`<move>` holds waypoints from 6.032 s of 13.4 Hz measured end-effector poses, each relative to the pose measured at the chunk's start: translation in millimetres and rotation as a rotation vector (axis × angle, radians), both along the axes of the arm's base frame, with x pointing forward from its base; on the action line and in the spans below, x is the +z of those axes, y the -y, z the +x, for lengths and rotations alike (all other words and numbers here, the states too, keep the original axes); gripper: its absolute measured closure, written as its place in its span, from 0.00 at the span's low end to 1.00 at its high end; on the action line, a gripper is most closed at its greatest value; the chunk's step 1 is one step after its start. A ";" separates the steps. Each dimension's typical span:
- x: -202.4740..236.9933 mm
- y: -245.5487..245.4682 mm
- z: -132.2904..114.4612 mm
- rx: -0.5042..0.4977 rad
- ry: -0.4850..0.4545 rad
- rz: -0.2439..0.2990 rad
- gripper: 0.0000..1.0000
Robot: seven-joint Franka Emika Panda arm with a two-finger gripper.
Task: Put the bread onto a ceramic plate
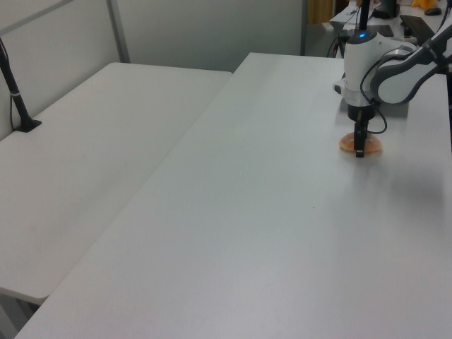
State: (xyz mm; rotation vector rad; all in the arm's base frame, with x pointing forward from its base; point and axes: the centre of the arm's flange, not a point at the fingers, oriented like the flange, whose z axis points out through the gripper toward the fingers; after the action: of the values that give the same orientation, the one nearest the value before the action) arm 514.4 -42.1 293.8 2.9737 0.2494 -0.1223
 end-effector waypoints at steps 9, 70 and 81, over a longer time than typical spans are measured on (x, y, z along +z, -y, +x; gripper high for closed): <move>3.6 3.8 1.7 -0.002 0.008 -0.001 0.74; 259.9 213.5 9.9 -0.124 0.163 0.072 0.00; 367.5 -44.3 24.8 -0.310 0.153 0.258 0.00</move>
State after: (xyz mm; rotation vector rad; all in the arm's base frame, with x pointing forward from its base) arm 539.2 2.2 661.4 3.2340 -0.2332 0.1108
